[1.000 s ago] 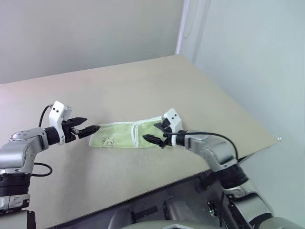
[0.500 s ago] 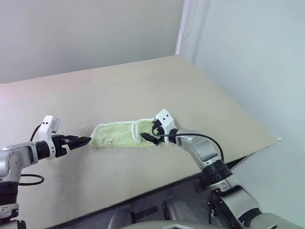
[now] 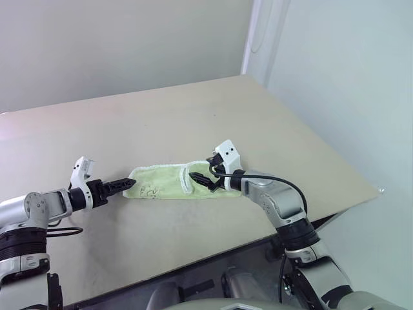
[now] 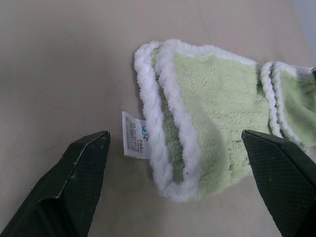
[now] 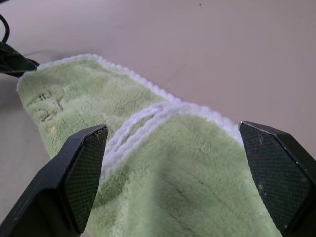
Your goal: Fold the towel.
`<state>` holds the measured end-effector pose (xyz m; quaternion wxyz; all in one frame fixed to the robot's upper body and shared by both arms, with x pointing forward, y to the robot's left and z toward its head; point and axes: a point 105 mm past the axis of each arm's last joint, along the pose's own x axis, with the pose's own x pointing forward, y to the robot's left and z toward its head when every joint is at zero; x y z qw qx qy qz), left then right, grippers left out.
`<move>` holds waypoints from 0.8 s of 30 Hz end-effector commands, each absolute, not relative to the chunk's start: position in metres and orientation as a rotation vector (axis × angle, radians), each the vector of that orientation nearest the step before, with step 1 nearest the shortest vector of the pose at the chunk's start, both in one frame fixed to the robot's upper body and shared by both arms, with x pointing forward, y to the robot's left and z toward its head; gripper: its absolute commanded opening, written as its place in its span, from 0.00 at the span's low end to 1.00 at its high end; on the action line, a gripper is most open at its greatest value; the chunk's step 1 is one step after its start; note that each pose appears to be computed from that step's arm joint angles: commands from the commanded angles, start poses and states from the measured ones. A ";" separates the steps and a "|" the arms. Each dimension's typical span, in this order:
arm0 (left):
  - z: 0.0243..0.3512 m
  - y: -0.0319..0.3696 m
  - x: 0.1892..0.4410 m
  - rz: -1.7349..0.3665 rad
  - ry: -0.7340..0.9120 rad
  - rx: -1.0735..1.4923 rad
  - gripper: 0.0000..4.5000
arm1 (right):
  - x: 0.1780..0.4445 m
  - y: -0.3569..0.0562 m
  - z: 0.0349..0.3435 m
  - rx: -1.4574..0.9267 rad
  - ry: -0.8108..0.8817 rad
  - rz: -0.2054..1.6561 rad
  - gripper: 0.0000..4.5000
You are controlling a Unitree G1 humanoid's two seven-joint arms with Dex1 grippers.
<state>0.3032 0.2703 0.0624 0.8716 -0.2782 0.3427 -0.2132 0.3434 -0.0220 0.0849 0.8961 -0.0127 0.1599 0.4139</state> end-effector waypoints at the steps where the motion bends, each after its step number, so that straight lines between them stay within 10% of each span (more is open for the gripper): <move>1: 0.046 0.252 0.302 -0.488 0.772 -0.640 1.00 | 0.348 -0.023 0.107 -0.014 0.251 0.839 0.99; 5: 0.056 0.237 0.312 -0.544 0.739 -0.649 1.00 | 0.348 -0.025 0.106 -0.013 0.256 0.821 0.99; 18: 0.076 0.237 0.321 -0.567 0.664 -0.679 0.01 | 0.347 -0.031 0.100 -0.028 0.271 0.792 1.00; 24: 0.097 0.242 0.311 -0.596 0.647 -0.638 0.01 | 0.343 -0.033 0.103 -0.019 0.263 0.820 1.00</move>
